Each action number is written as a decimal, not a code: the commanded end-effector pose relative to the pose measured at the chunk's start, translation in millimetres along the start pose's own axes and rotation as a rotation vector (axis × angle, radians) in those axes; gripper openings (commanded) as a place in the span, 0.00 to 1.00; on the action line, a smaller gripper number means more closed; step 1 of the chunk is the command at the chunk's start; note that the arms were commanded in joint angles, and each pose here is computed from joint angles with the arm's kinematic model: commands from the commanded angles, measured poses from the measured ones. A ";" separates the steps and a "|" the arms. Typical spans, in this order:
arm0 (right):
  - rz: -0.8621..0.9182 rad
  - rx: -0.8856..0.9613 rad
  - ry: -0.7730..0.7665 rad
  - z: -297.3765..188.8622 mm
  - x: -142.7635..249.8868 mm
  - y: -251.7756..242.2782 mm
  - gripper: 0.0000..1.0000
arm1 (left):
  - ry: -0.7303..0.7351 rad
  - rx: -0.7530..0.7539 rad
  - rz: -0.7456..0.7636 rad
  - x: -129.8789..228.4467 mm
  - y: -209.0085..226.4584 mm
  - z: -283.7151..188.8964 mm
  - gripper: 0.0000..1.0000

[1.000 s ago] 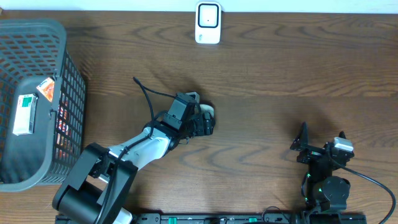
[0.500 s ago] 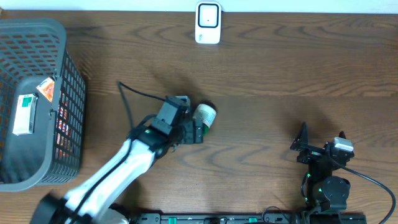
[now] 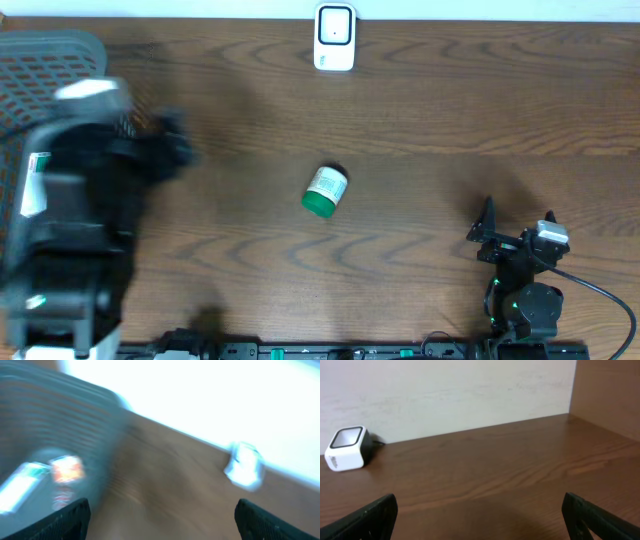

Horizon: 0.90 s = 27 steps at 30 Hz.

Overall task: Scan the item barcode
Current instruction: 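Reach the left gripper into the basket toward the red TOP bar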

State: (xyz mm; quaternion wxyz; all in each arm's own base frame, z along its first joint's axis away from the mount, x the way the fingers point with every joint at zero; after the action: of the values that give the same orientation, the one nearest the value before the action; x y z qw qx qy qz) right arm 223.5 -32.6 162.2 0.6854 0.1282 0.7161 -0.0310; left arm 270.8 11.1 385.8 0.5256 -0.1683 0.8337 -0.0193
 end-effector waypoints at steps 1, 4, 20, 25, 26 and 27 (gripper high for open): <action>-0.007 0.005 0.003 0.1 0.9 -1.2 0.99 | -0.049 -0.248 -0.173 -22.9 69.9 -2.8 0.93; -0.007 0.005 0.003 0.1 0.9 -1.2 0.99 | -0.025 -0.368 -0.296 -19.5 114.3 2.4 0.93; -0.007 0.005 0.003 0.1 0.9 -1.2 0.99 | 0.485 -0.581 -0.537 86.5 235.5 127.4 0.93; -0.007 0.005 0.003 0.1 0.9 -1.2 0.99 | 0.675 -0.589 -0.507 134.8 250.8 160.7 0.93; -0.007 0.005 0.003 0.1 0.9 -1.2 0.99 | 0.704 -0.586 -0.496 142.2 253.0 165.4 0.93; -0.007 0.005 0.003 0.1 0.9 -1.2 0.99 | 0.734 -0.582 -0.485 150.0 255.0 170.1 0.93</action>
State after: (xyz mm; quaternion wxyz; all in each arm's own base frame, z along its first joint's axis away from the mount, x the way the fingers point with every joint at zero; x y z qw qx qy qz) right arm 223.5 -32.7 162.2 0.6854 0.1286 0.7160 -0.0315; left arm 296.8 231.4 148.0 0.1444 -0.5060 0.8496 0.0358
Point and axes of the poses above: each gripper's point midway between its finger pads, its own z axis out along the fingers, its own y axis along the line the jaws close on, x = y × z, the point moved 2 cm from there along -z, back along the fingers, and after that the axes turned 1 degree about z, right-handed, at the moved point
